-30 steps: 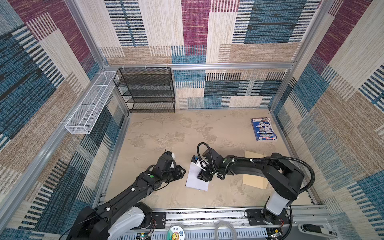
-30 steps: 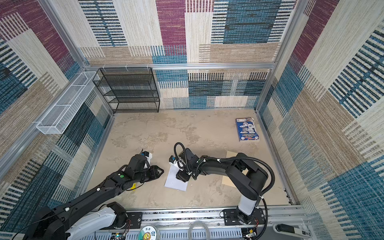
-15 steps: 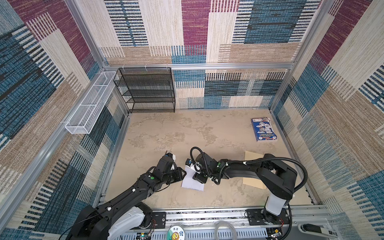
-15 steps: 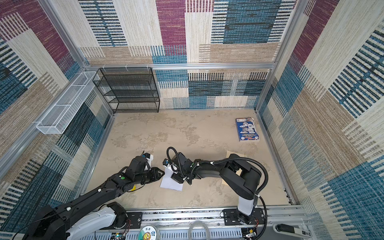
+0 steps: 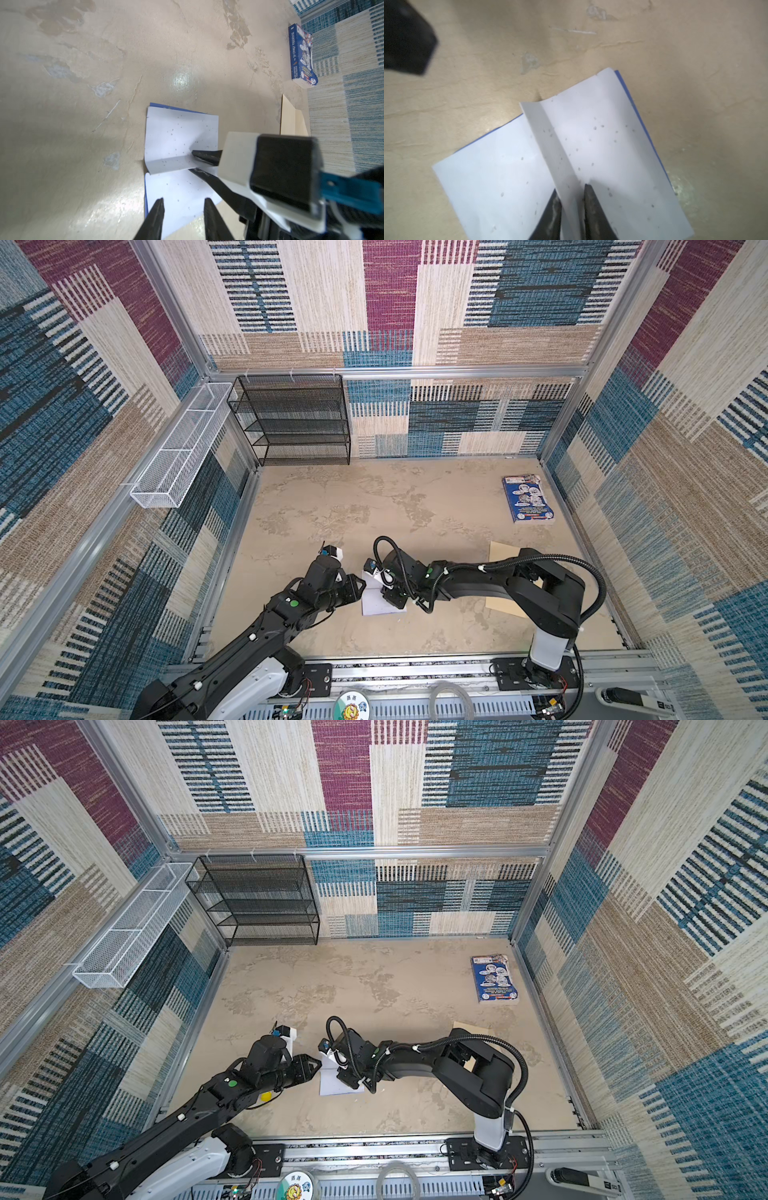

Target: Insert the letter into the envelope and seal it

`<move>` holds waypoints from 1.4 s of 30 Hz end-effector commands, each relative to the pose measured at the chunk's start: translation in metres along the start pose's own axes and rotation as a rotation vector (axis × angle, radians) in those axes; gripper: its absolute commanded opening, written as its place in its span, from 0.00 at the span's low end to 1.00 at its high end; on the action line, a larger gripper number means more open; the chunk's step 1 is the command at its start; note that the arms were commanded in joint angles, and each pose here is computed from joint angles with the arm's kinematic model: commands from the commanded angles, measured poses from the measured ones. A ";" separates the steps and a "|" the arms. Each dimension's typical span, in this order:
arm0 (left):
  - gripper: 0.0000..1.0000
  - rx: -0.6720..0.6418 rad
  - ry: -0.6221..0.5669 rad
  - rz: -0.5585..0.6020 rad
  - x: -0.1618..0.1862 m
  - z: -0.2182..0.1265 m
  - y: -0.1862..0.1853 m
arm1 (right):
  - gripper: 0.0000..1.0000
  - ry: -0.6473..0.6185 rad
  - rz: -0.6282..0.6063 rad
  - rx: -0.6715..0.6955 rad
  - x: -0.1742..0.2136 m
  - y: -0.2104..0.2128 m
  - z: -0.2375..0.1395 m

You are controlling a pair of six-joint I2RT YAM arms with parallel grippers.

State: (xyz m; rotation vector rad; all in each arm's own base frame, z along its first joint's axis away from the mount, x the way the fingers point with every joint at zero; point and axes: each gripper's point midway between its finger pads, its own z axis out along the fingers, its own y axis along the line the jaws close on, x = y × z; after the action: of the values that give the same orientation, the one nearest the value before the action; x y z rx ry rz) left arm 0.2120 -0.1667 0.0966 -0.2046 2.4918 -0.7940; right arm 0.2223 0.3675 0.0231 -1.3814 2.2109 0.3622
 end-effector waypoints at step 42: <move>0.40 0.655 -0.015 1.049 -0.005 -0.091 -0.143 | 0.00 -0.213 -0.536 -0.153 -0.054 -0.003 -0.180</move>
State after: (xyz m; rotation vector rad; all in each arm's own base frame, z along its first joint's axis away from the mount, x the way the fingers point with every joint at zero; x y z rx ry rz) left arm 0.1882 -0.2303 0.2411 1.0136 1.9098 -0.9486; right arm 0.2036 0.3223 0.2055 -1.8039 1.6233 0.4221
